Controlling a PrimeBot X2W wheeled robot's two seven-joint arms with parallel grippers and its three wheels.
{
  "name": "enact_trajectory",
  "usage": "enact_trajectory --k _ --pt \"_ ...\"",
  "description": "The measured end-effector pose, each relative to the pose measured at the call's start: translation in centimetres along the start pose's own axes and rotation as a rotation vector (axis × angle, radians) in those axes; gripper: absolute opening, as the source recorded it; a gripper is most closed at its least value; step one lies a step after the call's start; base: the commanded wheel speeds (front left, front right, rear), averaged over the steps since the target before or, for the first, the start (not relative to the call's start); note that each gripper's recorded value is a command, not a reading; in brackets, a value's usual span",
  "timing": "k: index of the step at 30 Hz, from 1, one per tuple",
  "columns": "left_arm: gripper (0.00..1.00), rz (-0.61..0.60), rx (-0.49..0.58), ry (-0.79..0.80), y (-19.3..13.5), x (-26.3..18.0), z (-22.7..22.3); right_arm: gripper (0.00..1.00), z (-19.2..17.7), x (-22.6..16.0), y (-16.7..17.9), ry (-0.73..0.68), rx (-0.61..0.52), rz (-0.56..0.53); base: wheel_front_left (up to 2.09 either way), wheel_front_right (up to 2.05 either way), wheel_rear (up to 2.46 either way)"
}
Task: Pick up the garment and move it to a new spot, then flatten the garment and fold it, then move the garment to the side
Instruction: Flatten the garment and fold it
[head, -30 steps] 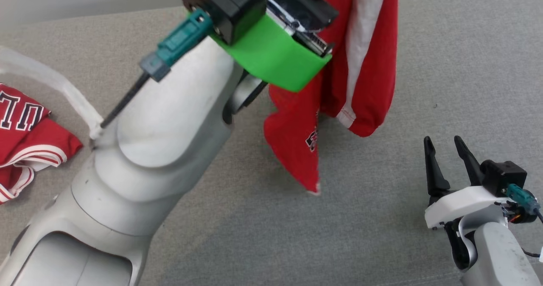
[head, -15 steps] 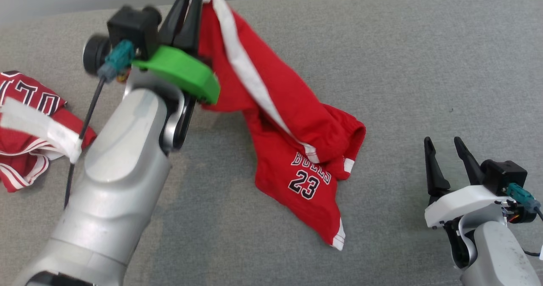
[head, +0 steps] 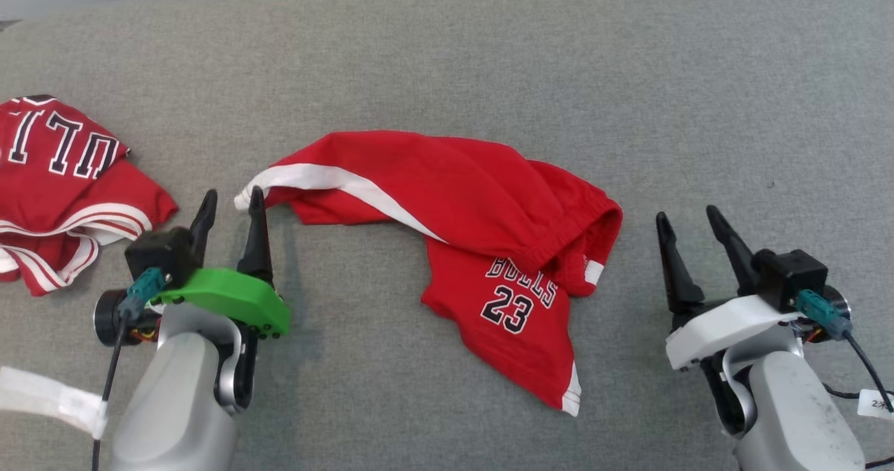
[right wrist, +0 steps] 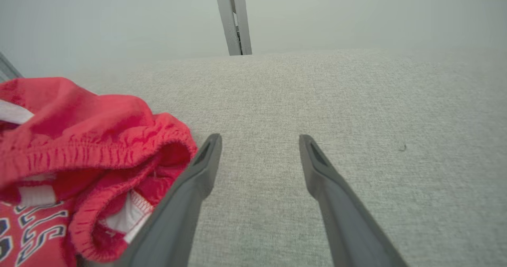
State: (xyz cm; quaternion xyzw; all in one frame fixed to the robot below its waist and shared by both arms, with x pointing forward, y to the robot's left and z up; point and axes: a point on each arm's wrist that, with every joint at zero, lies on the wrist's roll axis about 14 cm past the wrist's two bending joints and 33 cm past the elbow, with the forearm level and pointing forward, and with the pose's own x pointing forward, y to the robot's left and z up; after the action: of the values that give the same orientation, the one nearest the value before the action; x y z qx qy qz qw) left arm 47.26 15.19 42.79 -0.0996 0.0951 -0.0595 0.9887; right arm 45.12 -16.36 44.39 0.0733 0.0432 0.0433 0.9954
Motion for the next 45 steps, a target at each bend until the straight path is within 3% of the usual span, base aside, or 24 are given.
enact_trajectory --k 11,19,20,21,23,24,35,38,45 --pt "1.00 0.072 -0.017 -0.102 1.5 -4.2 1.2 1.00 -1.2 -2.2 10.5 0.034 0.020 0.312 0.00 0.00 0.00" --pt "1.00 0.084 -0.010 -0.105 1.9 -5.6 1.1 1.00 -2.5 -2.3 13.2 0.080 0.043 0.390 0.00 0.00 0.00" --pt "1.00 0.081 -0.012 -0.104 1.9 -5.6 1.1 0.91 -2.3 -2.1 13.5 0.075 0.041 0.400 0.00 0.00 0.00" --pt "1.00 0.081 -0.017 -0.105 1.9 -5.7 1.1 0.69 -2.1 -1.9 13.7 0.070 0.042 0.408 0.00 0.00 0.00" --pt "1.00 0.074 -0.022 -0.102 1.7 -5.8 0.9 0.13 -1.7 -1.5 14.2 0.059 0.047 0.421 0.00 0.00 0.00" --pt "1.00 0.074 -0.023 -0.100 1.7 -5.9 0.9 0.00 -1.6 -1.3 14.3 0.055 0.048 0.424 0.00 0.00 0.00" --pt "1.00 0.057 -0.033 -0.064 1.0 -6.2 -0.4 0.00 3.1 1.9 10.2 -0.063 0.337 0.260 0.00 0.00 0.00" --pt "1.00 0.036 -0.033 -0.046 0.4 -6.0 -1.1 0.00 4.4 3.7 9.2 -0.063 0.362 0.249 0.00 0.00 0.00" --pt "1.00 -0.009 -0.045 -0.027 -0.9 -4.7 -1.7 0.00 4.7 8.0 6.8 -0.006 0.275 0.227 0.00 0.00 0.00"
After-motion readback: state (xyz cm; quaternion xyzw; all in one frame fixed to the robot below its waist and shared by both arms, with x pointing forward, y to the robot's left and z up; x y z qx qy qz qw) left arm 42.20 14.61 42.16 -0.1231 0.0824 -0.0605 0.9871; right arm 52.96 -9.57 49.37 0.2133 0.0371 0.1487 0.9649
